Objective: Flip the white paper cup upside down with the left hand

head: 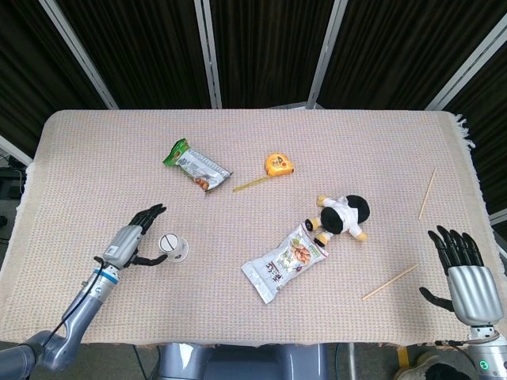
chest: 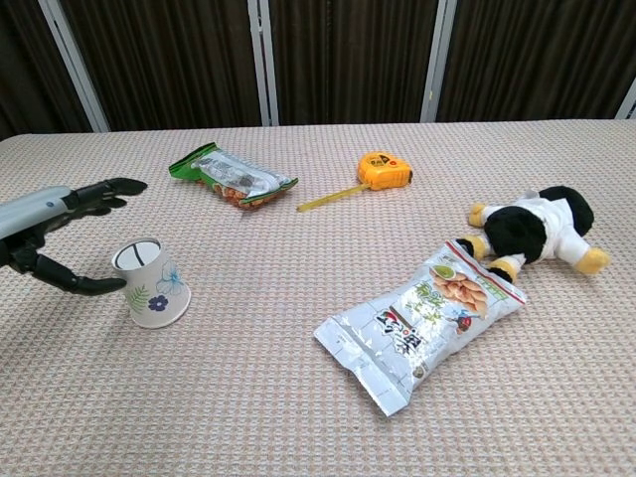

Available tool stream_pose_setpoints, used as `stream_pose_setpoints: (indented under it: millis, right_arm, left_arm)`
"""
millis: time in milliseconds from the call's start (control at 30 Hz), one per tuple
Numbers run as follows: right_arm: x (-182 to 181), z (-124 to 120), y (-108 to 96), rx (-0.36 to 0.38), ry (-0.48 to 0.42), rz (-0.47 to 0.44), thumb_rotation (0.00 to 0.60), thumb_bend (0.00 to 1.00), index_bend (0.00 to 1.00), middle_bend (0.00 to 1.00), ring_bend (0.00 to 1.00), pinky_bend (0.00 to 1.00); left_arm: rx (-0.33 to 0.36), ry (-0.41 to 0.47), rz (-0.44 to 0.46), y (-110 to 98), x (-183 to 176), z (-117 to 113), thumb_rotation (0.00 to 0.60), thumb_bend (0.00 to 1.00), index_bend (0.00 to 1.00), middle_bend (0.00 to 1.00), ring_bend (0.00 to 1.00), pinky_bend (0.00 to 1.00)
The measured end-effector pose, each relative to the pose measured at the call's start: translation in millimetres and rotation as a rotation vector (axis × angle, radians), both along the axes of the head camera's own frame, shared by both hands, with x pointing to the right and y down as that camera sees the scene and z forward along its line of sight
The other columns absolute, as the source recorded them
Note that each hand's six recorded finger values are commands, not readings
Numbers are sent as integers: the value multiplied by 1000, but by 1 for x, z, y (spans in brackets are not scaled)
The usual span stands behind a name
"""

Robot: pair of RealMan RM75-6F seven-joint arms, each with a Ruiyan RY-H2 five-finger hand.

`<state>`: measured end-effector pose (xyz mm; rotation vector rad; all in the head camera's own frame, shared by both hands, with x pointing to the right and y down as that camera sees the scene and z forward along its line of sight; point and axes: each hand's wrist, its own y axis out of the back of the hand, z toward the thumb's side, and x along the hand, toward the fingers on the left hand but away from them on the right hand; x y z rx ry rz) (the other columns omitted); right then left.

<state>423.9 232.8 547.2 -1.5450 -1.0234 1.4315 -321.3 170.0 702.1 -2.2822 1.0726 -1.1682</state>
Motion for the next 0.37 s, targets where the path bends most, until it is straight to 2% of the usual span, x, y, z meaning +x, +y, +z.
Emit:
stream_pose_setpoints:
  millis: [200,300,367]
  right_arm:
    - [2,3,-3,18,18,16,600,12,0,0,0,0]
    - [2,4,-3,23,31,16,600,12,0,0,0,0]
    - [2,6,-4,25,43,19,600,12,0,0,0,0]
  left_arm:
    - [224,-171,6,-6,-40,-38,600,157,0,0,0,0]
    - [304,-284,-1,0,-66,-59,600,157,0,0,0,0]
    - [330,-355,-5,8,-80,-69,600,155,0,0,0,0]
